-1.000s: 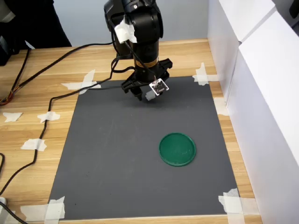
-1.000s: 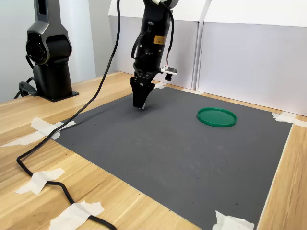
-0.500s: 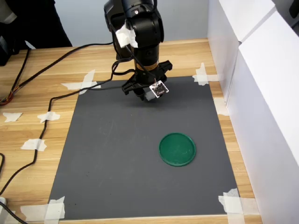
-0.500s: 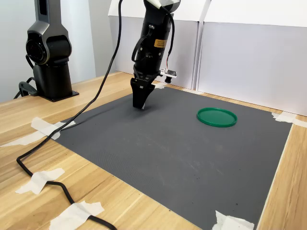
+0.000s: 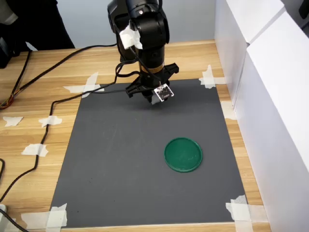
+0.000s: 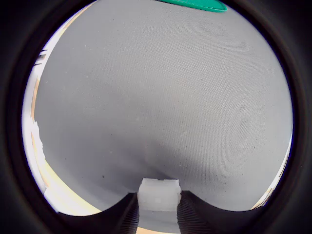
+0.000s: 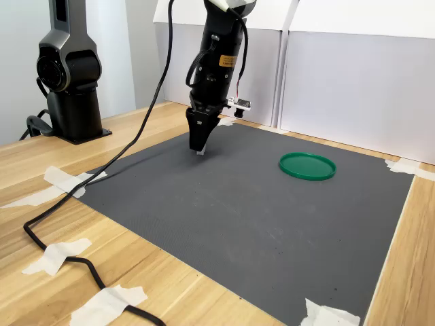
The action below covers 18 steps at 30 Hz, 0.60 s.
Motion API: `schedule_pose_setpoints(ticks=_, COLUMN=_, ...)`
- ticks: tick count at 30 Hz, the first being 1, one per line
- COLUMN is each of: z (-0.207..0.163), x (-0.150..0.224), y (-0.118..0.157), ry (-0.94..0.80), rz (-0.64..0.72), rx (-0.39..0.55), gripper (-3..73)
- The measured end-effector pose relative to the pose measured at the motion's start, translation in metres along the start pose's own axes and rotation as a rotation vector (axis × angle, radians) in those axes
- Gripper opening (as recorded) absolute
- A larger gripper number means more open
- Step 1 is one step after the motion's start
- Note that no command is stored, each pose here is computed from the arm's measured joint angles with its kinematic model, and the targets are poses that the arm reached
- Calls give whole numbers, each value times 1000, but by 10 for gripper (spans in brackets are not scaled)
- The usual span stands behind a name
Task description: Grasp a white terminal and put it on the green lid.
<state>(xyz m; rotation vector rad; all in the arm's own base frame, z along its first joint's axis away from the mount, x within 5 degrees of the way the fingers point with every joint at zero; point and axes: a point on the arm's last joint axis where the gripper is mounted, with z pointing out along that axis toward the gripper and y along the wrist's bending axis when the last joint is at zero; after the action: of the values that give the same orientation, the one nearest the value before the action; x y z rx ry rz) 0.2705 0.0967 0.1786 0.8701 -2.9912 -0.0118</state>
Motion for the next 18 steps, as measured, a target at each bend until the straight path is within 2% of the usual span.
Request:
schedule_pose_setpoints(ticks=7, z=-32, x=-9, y=-2, ry=-103, rz=-1, rx=23, gripper=307)
schedule_pose_setpoints(ticks=14, z=-72, x=-39, y=-9, ry=-237, rz=-7, rx=59, gripper=307)
schedule_pose_setpoints(ticks=18, z=-77, x=-62, y=-14, ry=-259, rz=-9, rx=70, gripper=307)
